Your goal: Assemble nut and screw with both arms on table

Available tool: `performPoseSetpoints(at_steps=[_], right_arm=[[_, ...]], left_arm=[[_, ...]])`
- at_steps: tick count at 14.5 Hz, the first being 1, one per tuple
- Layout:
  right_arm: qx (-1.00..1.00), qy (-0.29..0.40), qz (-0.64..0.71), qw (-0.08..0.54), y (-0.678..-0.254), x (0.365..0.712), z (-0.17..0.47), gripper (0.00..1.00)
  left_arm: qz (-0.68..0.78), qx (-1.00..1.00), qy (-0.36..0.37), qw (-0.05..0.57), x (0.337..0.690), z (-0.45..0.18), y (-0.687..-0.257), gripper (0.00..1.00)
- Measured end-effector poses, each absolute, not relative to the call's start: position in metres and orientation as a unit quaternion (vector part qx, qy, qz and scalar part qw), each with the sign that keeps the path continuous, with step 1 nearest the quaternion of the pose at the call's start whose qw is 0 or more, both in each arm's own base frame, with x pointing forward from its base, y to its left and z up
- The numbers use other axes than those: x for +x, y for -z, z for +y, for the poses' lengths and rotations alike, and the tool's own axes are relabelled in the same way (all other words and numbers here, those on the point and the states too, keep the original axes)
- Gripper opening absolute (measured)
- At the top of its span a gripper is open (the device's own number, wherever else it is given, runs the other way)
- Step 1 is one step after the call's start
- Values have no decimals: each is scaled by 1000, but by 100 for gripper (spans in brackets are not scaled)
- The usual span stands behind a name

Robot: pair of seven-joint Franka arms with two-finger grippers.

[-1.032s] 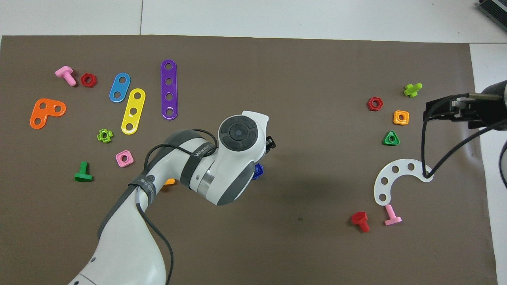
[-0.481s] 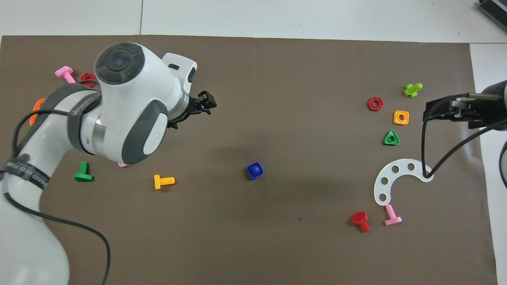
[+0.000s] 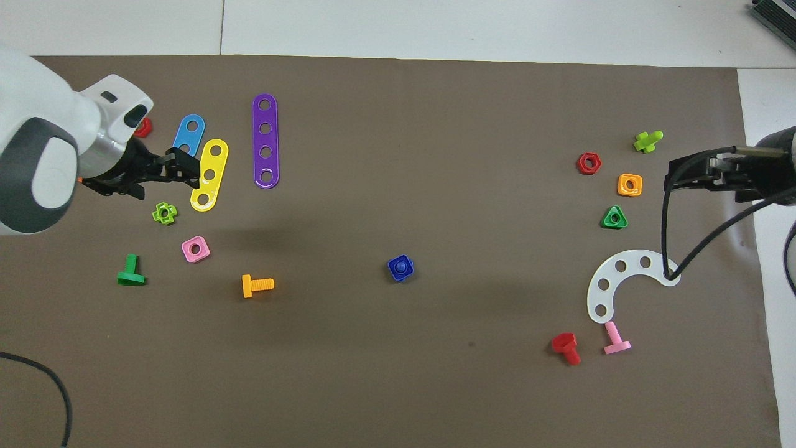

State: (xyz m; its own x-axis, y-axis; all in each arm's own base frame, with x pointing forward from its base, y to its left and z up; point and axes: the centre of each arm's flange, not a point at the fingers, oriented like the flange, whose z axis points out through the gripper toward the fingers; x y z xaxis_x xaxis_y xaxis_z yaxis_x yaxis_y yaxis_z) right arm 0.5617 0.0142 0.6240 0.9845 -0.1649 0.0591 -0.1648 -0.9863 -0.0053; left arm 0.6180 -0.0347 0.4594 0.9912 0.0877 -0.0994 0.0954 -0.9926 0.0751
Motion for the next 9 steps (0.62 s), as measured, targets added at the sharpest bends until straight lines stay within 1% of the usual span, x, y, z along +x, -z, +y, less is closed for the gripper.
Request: performPoseSetpoints(at_steps=[2,3,5,9], right_arm=[[-996,30,83,0,-624,562,14,100],[-996,30,83,0,-624,562,14,100],[-996,30,83,0,-624,562,14,100],[-996,30,83,0,-624,562,14,100]], left_arm=[[41,998,45,27,615,14,-462,100],[36,998,44,16,611,26,-468,100],[26,999,41,-5,602,29,-486,100],[21,1000,17,-13,571,23,-540,100]])
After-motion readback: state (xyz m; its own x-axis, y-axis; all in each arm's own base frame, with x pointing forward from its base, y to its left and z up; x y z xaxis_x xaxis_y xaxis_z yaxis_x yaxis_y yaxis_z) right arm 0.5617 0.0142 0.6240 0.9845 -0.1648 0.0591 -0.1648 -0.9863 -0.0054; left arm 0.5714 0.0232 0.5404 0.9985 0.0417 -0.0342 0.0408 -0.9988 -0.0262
